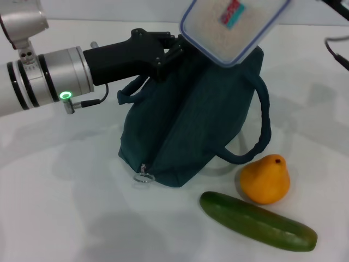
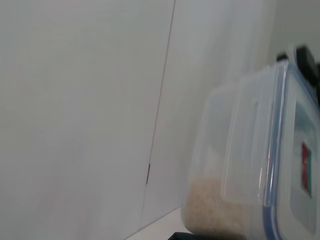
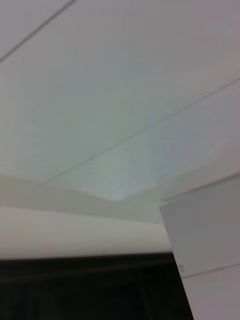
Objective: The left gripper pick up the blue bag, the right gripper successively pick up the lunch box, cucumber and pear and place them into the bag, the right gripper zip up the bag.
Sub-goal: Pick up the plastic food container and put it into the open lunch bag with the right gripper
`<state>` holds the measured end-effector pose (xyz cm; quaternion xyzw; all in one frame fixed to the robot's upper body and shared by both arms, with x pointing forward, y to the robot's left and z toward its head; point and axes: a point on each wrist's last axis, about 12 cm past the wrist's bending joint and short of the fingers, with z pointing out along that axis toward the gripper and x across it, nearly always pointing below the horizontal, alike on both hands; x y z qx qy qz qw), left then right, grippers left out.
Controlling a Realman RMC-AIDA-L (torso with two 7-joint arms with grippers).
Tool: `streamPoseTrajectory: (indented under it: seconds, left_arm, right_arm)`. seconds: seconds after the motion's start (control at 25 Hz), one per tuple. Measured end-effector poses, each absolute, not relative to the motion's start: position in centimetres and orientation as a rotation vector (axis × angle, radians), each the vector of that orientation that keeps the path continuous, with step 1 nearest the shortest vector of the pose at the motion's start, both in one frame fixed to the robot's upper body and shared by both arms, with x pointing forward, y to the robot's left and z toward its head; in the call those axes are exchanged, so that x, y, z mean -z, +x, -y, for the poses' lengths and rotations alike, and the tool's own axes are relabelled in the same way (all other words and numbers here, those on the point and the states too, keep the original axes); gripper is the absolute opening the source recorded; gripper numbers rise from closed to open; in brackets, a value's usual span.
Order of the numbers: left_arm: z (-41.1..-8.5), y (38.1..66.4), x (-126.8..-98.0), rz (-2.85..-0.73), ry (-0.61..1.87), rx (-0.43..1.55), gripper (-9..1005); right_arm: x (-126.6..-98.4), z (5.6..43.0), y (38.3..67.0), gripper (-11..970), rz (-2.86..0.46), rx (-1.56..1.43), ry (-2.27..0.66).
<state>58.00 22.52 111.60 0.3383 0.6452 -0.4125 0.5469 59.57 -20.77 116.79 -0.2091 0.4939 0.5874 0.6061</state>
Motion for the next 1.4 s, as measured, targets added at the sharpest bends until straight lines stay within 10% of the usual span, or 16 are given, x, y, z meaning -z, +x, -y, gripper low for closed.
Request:
streamPoseTrajectory:
  seconds: [1.4]
  left_arm:
    - [-22.9, 58.0, -111.2, -1.532, 0.770, 0.953, 77]
  right_arm:
    - [-112.9, 26.1, 54.8, 133, -1.263, -1.259, -0.464]
